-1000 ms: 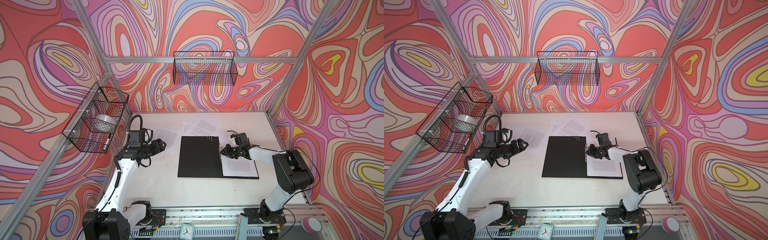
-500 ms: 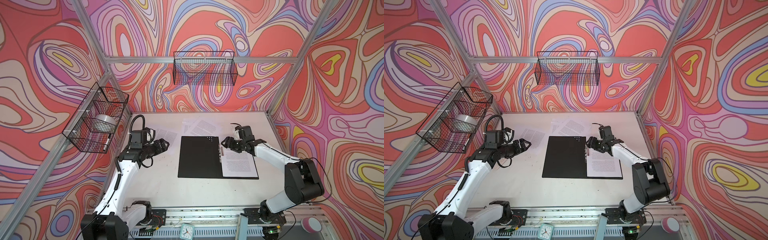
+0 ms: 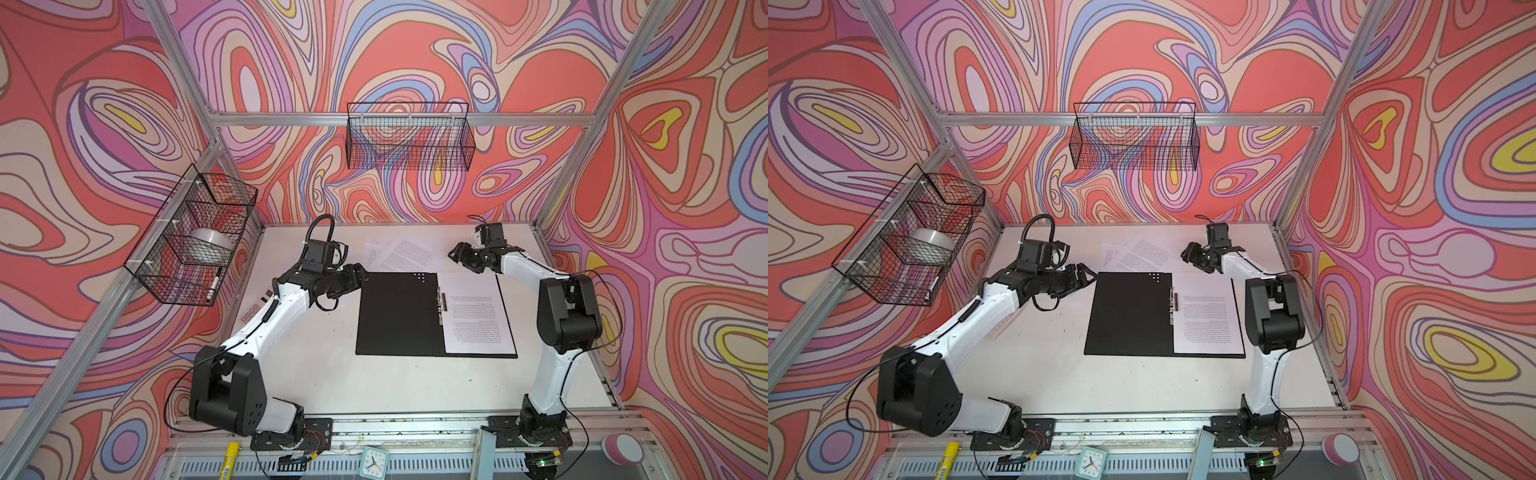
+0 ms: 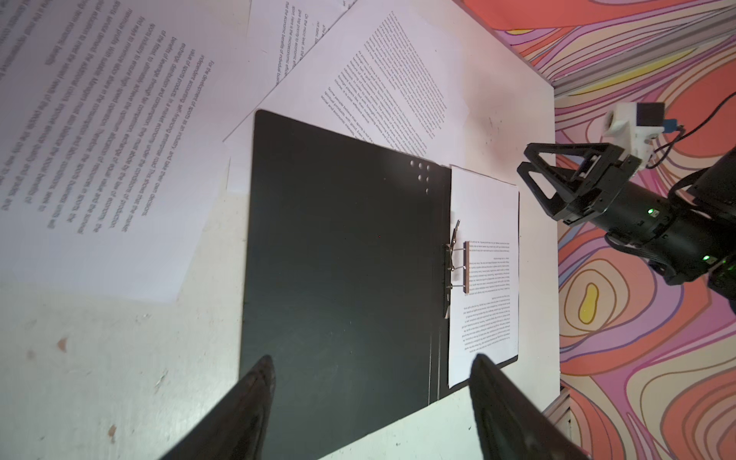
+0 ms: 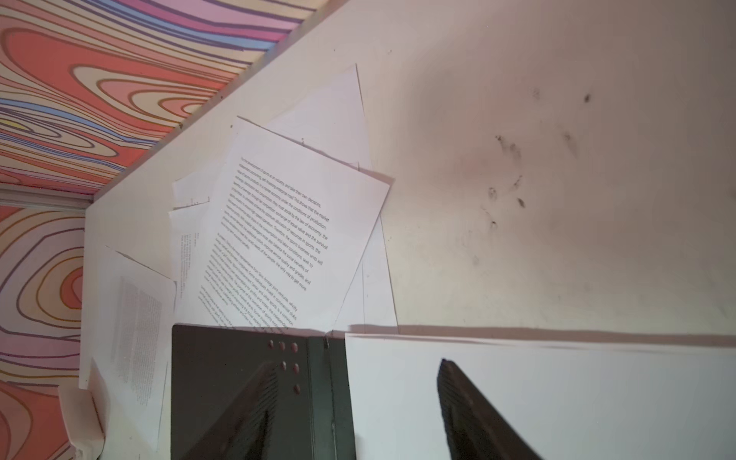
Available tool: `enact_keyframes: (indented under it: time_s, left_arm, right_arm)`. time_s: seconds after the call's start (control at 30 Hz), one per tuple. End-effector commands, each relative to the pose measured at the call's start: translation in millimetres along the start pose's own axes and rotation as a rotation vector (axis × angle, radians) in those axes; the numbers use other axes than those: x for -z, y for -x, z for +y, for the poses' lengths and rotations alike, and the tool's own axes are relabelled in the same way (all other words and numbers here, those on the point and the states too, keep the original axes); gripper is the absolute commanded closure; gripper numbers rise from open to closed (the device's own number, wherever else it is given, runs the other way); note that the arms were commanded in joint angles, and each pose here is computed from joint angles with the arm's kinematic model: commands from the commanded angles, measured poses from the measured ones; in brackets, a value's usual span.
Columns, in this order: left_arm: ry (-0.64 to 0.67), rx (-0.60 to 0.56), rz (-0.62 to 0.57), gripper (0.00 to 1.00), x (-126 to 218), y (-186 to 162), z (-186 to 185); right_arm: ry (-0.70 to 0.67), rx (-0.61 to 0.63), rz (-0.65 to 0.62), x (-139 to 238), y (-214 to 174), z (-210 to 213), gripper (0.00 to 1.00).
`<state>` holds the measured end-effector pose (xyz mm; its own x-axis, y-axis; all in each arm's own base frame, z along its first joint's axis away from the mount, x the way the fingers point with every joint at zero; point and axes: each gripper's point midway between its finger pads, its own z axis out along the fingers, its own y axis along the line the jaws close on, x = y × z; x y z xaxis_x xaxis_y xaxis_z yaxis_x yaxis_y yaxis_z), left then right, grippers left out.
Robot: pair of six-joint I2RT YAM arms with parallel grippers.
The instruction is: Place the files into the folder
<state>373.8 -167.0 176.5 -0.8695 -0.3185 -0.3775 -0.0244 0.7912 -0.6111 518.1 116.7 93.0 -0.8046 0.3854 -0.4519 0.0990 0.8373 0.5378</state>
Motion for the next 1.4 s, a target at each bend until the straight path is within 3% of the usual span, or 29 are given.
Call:
enact_keyframes:
  time_s: [0.0, 0.33, 0.73, 1.03, 1.37]
  left_arm:
    - [-0.046, 0.014, 0.002, 0.23, -24.8, 24.3, -13.9]
    - [-0.078, 0.046, 0.102, 0.24, -119.9, 64.9, -12.5]
    - [-0.061, 0.068, 0.178, 0.24, -187.0, 73.0, 9.3]
    - [0.001, 0.099, 0.245, 0.23, -210.6, 52.1, 37.9]
    - [0.048, 0.117, 0.284, 0.23, -214.7, 32.7, 57.6]
  right_arm:
    - [0.044, 0.050, 0.000, -13.6, 12.2, 12.1, 0.30]
    - [0.073, 0.058, 0.031, -66.2, 24.4, 6.9, 0.25]
    - [0.040, 0.006, 0.078, -92.1, 10.5, -11.0, 0.26]
    - [0.057, -0.094, 0.119, -103.4, 2.2, -12.2, 0.25]
    - [0.193, -0.133, 0.110, -104.2, 5.4, 16.7, 0.26]
